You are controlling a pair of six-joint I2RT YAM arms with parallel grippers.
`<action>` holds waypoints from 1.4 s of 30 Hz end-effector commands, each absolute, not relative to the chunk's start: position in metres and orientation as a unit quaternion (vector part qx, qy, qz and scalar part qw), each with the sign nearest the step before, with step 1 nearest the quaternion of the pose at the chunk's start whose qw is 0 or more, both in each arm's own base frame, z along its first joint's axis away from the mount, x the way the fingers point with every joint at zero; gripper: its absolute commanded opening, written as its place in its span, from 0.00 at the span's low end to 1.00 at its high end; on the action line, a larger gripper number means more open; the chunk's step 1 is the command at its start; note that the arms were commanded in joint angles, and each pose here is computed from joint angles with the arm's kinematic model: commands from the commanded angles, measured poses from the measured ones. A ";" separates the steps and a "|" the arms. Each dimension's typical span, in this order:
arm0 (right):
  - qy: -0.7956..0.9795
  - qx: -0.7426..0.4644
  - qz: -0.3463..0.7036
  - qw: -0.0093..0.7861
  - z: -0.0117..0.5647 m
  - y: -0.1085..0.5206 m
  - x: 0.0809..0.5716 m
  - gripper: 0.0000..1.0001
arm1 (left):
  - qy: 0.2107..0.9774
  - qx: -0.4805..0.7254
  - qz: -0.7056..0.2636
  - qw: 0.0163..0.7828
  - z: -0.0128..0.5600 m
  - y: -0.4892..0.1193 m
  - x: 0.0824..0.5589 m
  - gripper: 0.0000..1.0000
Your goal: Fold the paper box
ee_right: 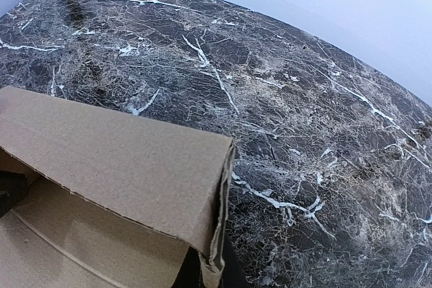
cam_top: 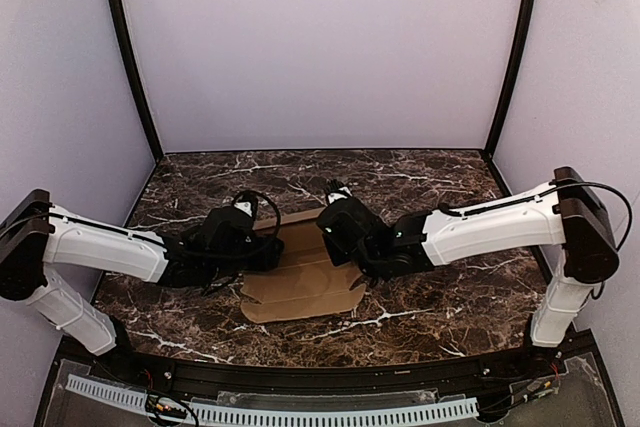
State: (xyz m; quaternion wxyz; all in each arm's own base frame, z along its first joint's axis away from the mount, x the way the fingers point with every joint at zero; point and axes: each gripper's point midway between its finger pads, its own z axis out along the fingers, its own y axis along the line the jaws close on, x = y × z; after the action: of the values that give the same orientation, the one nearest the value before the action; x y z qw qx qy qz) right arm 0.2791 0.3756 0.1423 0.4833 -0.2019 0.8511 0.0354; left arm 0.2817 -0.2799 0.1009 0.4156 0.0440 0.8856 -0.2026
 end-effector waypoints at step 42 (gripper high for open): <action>0.585 -0.421 0.320 0.614 0.132 0.404 0.245 0.00 | 0.842 0.215 -0.286 0.404 0.180 -0.306 0.238 0.52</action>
State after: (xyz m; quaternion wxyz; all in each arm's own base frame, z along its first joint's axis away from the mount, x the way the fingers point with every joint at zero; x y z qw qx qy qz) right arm 0.2499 0.3970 0.1193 0.5839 -0.4184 0.6320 0.2907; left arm 0.2362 -0.2795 0.1610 0.3987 0.1923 0.8633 -0.2426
